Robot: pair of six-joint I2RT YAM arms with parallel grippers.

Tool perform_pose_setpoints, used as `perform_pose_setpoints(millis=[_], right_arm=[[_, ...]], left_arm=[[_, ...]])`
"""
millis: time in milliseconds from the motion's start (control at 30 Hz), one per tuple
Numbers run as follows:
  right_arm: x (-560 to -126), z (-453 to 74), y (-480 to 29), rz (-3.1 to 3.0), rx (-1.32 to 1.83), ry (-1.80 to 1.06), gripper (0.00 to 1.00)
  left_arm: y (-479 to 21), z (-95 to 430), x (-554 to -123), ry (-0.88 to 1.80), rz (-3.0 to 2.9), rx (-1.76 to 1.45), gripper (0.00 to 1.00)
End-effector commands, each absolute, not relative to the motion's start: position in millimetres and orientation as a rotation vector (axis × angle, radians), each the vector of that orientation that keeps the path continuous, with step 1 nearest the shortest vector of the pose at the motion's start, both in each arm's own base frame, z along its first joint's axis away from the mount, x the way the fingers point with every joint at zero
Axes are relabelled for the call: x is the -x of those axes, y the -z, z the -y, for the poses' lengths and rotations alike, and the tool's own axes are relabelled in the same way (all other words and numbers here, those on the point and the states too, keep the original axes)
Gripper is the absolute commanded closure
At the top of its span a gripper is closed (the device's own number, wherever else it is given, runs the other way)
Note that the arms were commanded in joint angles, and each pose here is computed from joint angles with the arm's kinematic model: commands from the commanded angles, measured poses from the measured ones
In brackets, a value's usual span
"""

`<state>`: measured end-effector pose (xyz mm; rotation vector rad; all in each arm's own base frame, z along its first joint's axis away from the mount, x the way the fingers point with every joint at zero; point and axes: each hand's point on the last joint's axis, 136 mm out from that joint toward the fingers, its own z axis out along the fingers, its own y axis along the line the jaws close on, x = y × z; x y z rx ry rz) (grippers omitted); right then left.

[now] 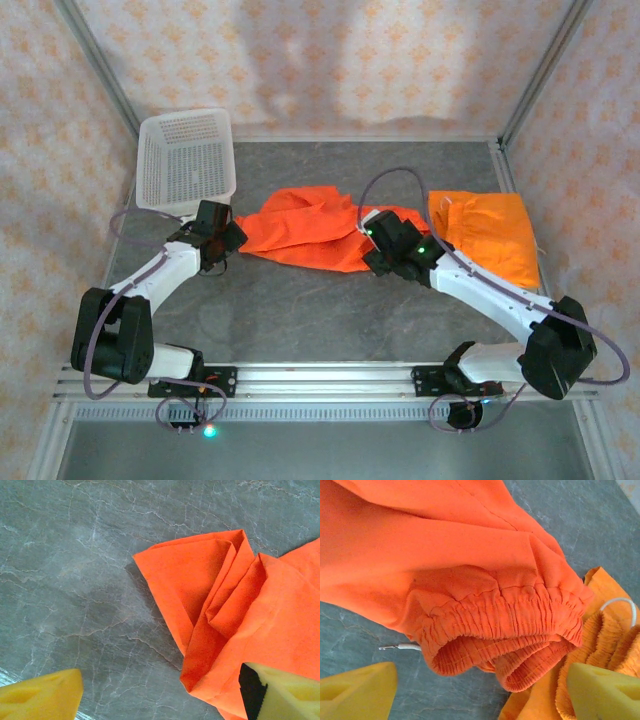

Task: Fold and stack the shorts

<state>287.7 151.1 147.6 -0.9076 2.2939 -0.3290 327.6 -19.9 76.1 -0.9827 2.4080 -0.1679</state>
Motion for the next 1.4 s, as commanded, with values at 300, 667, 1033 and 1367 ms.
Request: perform_pose_setpoints(millis=[300,667,1033,1367], right_arm=[[-290.4,-141.9,-109.6,-2.213,1.272,0.702,0.21],[-302.3,-145.8,-92.0,-2.177,1.345,0.790,0.24],[-310.7,-143.9,-64.0,-2.152,1.411,0.894,0.25],[-325.2,-154.5,-73.6,-2.117,1.291,0.844,0.67]], left_arm=[[-56.6,13.6,-331.3,0.111,-2.426,1.020,0.24],[-49.7,12.8,-362.8,0.103,-2.418,1.006,0.35],[-33.2,13.6,-385.6,0.089,-2.423,1.028,0.55],[-77.8,12.3,-391.0,0.132,-2.336,1.003,1.00]])
